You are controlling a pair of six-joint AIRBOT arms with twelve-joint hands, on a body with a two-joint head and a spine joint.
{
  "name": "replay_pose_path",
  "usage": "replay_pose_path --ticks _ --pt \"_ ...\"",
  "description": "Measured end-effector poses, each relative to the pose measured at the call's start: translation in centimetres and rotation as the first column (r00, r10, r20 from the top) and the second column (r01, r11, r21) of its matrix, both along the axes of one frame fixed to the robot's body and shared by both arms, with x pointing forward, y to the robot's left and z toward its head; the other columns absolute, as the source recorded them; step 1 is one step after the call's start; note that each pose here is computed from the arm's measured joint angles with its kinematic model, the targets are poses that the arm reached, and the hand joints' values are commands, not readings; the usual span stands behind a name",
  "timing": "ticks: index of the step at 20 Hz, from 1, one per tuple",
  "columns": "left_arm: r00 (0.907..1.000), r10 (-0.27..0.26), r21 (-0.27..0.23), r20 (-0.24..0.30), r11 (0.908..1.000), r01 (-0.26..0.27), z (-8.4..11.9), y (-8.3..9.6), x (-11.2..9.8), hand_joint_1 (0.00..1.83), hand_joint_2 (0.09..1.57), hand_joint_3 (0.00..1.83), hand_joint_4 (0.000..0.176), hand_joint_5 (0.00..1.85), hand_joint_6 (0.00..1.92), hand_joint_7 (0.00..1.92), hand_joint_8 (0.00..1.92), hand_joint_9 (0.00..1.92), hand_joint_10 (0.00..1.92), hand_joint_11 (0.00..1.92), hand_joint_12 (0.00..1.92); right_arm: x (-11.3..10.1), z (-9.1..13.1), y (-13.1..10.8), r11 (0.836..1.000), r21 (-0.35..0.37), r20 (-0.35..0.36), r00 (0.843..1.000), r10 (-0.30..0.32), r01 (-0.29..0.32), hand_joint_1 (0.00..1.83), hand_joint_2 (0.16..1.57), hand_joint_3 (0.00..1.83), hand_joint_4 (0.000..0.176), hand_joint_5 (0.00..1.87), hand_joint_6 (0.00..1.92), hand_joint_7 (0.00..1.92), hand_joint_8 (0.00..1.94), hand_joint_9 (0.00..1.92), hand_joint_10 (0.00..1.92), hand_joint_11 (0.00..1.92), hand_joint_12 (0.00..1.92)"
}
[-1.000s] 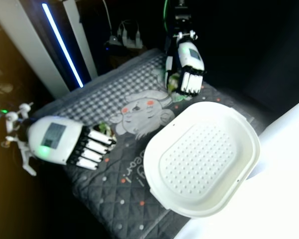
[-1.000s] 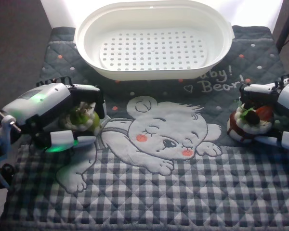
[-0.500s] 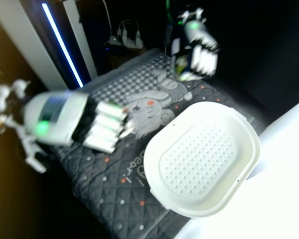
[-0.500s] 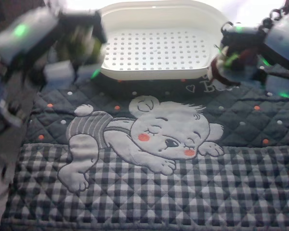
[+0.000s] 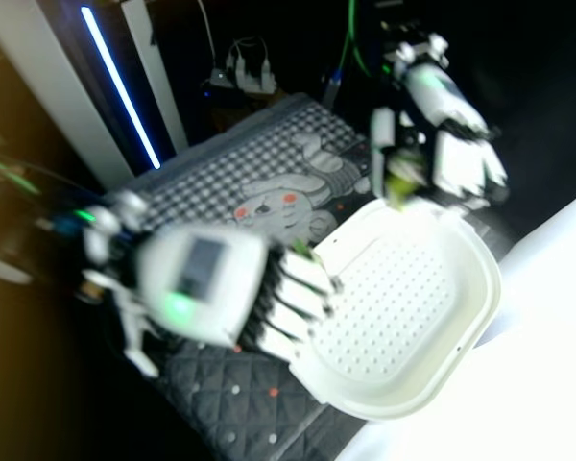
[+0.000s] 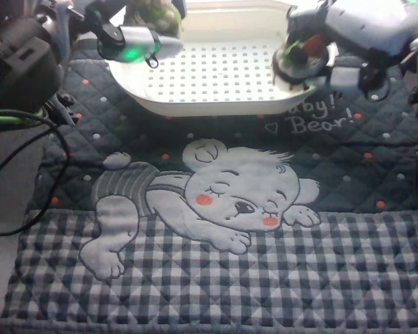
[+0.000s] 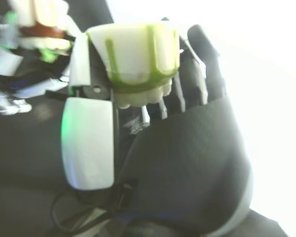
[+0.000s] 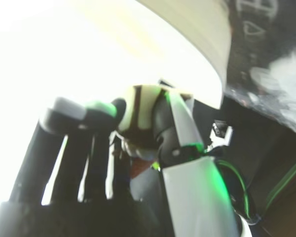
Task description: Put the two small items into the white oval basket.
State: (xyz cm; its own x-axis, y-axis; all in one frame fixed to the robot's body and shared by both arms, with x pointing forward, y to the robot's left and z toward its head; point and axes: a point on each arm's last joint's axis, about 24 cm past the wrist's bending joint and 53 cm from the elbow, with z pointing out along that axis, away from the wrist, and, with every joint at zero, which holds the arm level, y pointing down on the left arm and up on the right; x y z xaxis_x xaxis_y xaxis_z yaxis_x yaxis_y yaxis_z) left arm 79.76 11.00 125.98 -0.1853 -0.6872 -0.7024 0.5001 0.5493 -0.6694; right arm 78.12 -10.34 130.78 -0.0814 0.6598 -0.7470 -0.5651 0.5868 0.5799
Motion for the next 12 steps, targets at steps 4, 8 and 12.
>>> replay_pose_path --ticks 4,8,12 --pt "0.9971 -0.01 0.002 -0.075 0.9999 0.01 -2.2 -1.7 0.8 0.88 1.17 0.0 0.038 0.17 0.41 0.19 0.37 0.17 0.81 0.03 1.61 0.5 -0.4 0.8 1.0 -0.002 -0.024 1.0 0.004 -0.004 0.91 1.14 0.0 0.034 0.07 0.38 0.12 0.34 0.05 0.74 0.03 1.41" --pt "0.9942 0.001 0.002 -0.108 1.0 -0.001 -3.2 -1.4 1.2 0.7 0.98 0.01 0.176 0.0 0.0 0.0 0.0 0.0 0.0 0.0 0.43 0.8 -0.6 0.3 1.0 -0.005 -0.036 0.999 -0.005 0.005 0.59 1.08 0.0 0.063 0.0 0.0 0.0 0.0 0.0 0.0 0.0 0.14" --pt "0.9939 0.005 0.002 -0.11 1.0 -0.005 -3.2 -0.9 1.0 0.67 0.9 0.0 0.176 0.0 0.0 0.0 0.0 0.0 0.0 0.0 0.0 0.3 -0.8 1.0 1.0 -0.013 -0.039 0.999 0.012 -0.013 0.48 1.05 0.0 0.101 0.0 0.0 0.0 0.0 0.0 0.0 0.0 0.0"
